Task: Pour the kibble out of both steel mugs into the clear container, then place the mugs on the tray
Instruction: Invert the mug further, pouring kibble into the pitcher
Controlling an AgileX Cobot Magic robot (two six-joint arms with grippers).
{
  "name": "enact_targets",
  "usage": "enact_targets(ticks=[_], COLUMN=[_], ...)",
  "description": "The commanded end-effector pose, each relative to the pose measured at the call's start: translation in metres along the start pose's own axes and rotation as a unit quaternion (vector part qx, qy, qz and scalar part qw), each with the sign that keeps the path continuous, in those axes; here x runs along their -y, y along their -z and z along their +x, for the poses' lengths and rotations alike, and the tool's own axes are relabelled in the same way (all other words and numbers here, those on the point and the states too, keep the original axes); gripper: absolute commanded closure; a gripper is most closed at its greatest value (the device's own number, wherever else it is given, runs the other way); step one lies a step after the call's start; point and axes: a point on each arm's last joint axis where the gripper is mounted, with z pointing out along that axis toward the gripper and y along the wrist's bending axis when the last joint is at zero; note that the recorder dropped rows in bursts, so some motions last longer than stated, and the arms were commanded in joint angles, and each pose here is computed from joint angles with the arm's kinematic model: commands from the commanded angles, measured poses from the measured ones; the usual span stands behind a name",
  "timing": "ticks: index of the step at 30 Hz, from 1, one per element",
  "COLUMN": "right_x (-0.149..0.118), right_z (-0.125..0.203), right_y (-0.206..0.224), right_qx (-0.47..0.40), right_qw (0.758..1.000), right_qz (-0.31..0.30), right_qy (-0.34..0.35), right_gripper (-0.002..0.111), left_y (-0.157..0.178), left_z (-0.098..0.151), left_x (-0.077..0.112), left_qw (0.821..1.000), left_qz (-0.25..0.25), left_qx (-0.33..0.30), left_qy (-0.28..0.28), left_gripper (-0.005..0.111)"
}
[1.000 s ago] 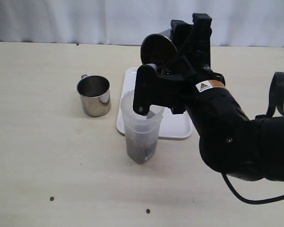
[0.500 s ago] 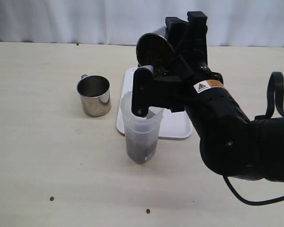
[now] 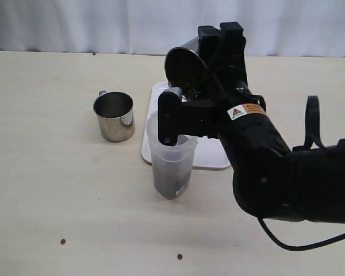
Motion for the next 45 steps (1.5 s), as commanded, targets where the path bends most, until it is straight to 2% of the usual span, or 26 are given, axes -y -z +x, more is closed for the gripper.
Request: enact_targets(ticks=[1,45], right_x=[0.0069,0.0072], right_z=[0.0005,0.0006], right_y=[0.0009,0.0027], right_qx=[-0.002,0.006], right_qw=[1.0,0.999], right_qz=[0.03,0.046], right_qy=[0.006,0.021], right_gripper=[0.103,0.103], left_y=[0.0001,0.0001], left_z=[-0.0001,-0.0001], left_x=[0.0005,0.0005], left_qw=[1.0,1.0], left_qz=[0.004,0.004], left_qx=[0.005,0.005], left_qy=[0.003,0.003], left_gripper=[0.107,0.107])
